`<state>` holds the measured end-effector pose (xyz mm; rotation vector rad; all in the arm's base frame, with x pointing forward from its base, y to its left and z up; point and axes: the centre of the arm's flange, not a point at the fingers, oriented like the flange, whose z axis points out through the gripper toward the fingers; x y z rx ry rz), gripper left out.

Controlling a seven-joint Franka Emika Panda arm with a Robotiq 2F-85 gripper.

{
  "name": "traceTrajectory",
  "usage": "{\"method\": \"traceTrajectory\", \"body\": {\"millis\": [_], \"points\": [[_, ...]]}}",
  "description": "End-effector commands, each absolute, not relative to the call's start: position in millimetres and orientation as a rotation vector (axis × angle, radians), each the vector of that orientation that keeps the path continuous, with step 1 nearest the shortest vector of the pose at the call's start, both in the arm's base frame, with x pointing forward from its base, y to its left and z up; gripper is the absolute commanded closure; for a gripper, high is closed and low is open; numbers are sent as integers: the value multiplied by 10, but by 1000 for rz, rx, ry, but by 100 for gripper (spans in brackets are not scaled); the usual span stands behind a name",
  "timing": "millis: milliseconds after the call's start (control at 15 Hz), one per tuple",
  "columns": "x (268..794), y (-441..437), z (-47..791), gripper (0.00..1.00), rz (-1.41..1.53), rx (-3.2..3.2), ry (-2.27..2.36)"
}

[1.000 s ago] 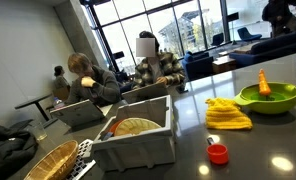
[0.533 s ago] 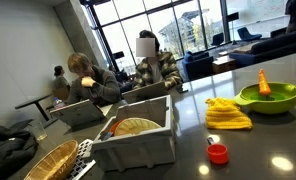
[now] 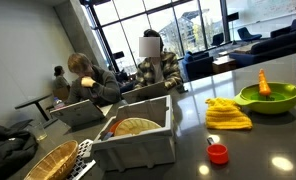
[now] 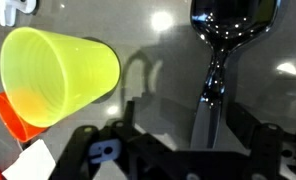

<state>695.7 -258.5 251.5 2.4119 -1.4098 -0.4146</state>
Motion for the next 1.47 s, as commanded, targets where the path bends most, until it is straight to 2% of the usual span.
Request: {"method": "traceTrajectory", "body": {"millis": [0,400,533,933,1400], "points": [[7074,-2626,2514,38,-424,2392,-1411],[7084,-2620,2504,88,-430,2386,-1411],[7088,-2621,2490,99,-435,2384,-1410],[7079,-2625,2507,99,-430,2367,-1424],[6957,-2798,3022,99,-128,2038,-1625]]}}
